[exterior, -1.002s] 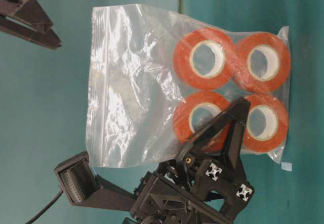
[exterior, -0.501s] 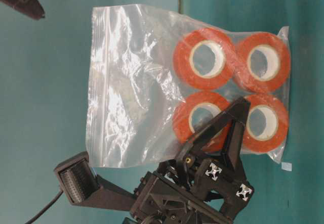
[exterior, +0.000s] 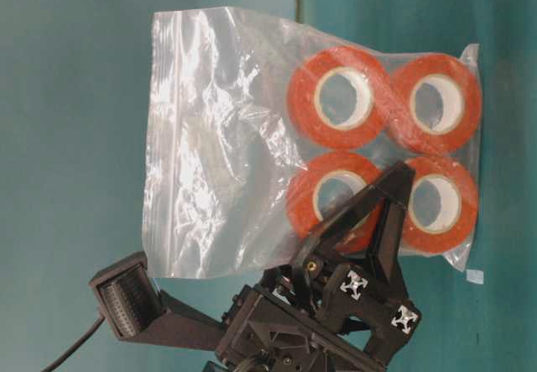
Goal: Hand over the clear zip bag and make it stand upright.
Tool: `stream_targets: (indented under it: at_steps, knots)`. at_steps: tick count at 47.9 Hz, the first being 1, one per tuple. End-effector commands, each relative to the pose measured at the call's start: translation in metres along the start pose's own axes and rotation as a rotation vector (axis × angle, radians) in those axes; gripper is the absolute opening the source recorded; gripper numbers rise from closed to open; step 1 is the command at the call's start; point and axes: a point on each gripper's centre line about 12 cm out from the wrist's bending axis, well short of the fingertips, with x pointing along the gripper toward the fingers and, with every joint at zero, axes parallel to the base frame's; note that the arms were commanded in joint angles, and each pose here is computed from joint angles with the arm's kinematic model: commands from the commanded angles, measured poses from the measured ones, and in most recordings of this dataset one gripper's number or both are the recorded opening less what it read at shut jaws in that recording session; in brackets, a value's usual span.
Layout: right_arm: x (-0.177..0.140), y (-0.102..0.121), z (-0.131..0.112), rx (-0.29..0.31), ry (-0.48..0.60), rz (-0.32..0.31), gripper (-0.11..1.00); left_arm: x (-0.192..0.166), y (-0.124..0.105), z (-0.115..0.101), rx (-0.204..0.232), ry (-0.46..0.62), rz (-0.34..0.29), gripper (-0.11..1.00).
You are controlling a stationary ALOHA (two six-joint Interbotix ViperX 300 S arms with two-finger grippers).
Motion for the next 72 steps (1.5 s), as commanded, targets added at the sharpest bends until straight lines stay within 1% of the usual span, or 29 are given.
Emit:
stream_targets:
  at_steps: [1,21,72]
  knots:
    - [-0.0036,-0.0005,0.0051,0.012,-0.029,-0.006,0.86,0.0006,-0.0014,0.0066,0.0,-0.02,-0.004,0.24]
    - [-0.0036,-0.0007,0.0065,0.013,-0.04,-0.01,0.86,0.0009,-0.003,0.0045,-0.001,0.002,-0.007,0.24]
    - [-0.0048,-0.0005,0.0066,0.012,-0.044,-0.01,0.86,0.0004,-0.0043,0.0033,0.001,0.005,-0.01,0.24]
